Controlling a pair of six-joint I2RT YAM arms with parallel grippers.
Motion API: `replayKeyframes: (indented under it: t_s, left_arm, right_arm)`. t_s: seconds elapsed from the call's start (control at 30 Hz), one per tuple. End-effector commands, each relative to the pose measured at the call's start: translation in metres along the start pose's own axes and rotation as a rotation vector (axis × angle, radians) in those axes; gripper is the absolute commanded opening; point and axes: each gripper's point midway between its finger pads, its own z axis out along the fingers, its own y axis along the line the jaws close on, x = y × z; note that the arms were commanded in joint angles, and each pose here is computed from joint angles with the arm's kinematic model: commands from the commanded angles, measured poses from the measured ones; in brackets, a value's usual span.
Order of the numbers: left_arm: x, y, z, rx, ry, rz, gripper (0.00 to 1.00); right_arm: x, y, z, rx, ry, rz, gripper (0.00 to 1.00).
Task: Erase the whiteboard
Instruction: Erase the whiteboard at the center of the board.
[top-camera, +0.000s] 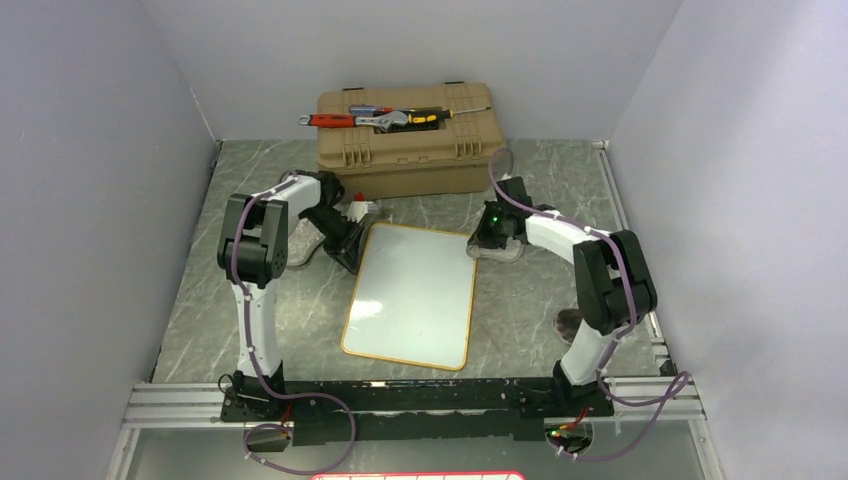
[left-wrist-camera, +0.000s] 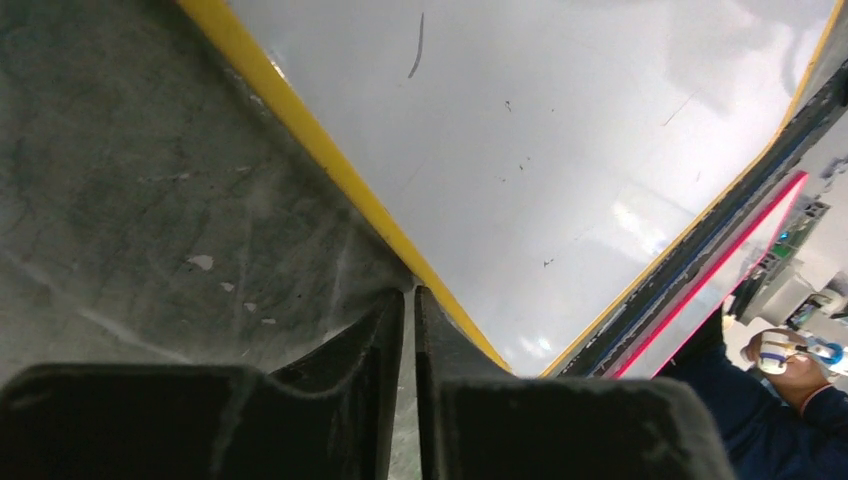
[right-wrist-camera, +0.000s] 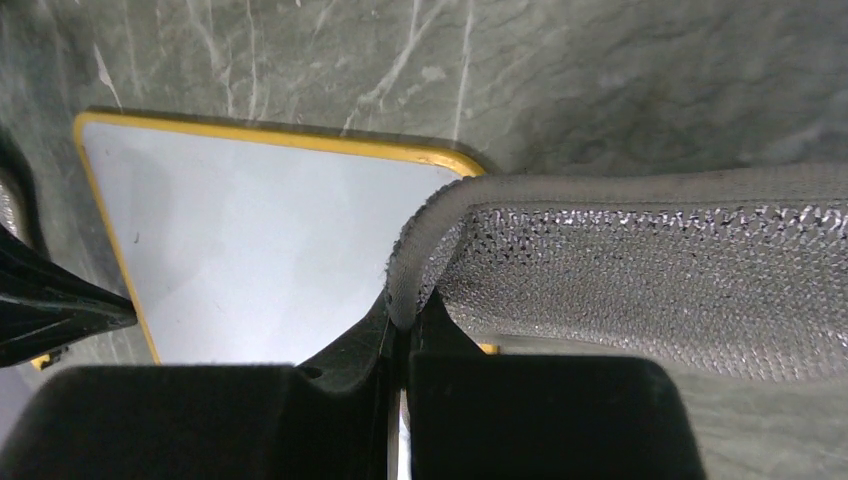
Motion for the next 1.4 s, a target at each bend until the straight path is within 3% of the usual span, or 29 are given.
replayKeyframes:
  t_s: [0.0, 0.13, 0.33, 0.53, 0.7, 0.93, 1.07, 1.23, 1.37]
  left_arm:
    - [0.003, 0.032, 0.025, -0.153, 0.062, 0.062, 0.13]
    - [0.008, 0.044, 0.032, -0.223, 0.119, 0.066, 0.07]
    - [0.013, 0.052, 0.037, -0.284, 0.154, 0.073, 0.06]
    - [0.000, 0.025, 0.008, -0.256, 0.096, 0.138, 0.11]
    - [-0.008, -0.026, -0.012, -0.243, 0.061, 0.362, 0.14]
    - [0.012, -0.072, 0.028, -0.208, 0.163, 0.623, 0.19]
    - [0.032, -0.091, 0.044, -0.268, 0.245, 0.813, 0.23]
    - [0.056, -0.114, 0.025, -0.393, 0.280, 1.048, 0.22]
    - [0.086, -0.166, 0.014, -0.337, 0.234, 1.307, 0.24]
  right_arm:
    - [-0.005, 0.013, 0.007, -0.030, 0.011, -0.038, 0.00]
    - [0.008, -0.001, 0.018, 0.015, 0.062, -0.036, 0.00]
    - [0.038, -0.025, 0.020, 0.063, 0.112, 0.006, 0.00]
    - [0.059, -0.038, 0.031, 0.071, 0.164, 0.030, 0.00]
    - [0.063, -0.044, 0.039, 0.087, 0.171, 0.039, 0.00]
    - [0.067, -0.046, 0.046, 0.081, 0.194, 0.048, 0.00]
    - [0.065, -0.045, 0.049, 0.075, 0.212, 0.053, 0.00]
    - [0.061, -0.047, 0.050, 0.092, 0.204, 0.047, 0.00]
    - [0.057, -0.047, 0.052, 0.106, 0.201, 0.047, 0.00]
